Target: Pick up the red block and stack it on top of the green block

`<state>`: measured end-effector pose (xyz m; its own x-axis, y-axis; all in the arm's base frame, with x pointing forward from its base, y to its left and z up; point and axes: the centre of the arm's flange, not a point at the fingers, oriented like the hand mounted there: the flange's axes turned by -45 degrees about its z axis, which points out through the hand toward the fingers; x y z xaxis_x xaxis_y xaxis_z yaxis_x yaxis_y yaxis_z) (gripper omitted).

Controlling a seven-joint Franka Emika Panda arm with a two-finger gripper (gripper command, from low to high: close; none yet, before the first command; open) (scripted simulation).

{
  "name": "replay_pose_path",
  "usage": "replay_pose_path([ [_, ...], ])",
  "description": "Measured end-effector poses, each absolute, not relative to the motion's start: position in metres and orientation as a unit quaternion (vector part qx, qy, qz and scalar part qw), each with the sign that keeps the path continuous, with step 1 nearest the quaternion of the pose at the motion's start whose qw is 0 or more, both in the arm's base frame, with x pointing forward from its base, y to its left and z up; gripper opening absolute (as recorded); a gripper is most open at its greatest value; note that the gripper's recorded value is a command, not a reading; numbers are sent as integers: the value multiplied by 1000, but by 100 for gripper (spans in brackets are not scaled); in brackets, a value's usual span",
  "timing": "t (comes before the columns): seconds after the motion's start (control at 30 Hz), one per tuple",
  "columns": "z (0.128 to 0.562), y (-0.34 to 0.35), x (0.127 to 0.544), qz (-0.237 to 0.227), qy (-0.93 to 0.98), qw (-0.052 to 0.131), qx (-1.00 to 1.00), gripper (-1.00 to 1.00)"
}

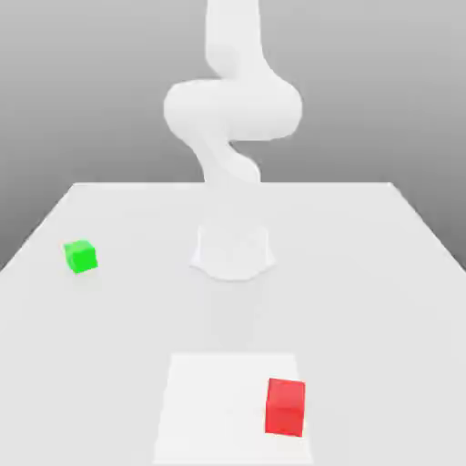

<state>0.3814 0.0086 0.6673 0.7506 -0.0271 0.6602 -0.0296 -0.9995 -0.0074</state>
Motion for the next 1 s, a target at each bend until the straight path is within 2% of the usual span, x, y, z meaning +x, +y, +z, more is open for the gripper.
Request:
replay_pose_path([
  [0.2, 549, 26, 444, 261, -34, 10, 965, 0],
  [0.4, 425, 41, 471, 171, -50, 12, 984, 0],
  [0.57, 323, 54, 467, 94, -62, 9, 994, 0],
  [0.73, 228, 69, 441, 16, -74, 2, 997, 0],
  [0.93, 152, 70, 435, 0, -79, 0, 997, 0],
  [0.97, 146, 70, 434, 0, -78, 0, 997, -100],
  [1.0, 146, 70, 434, 0, -78, 0, 997, -100],
])
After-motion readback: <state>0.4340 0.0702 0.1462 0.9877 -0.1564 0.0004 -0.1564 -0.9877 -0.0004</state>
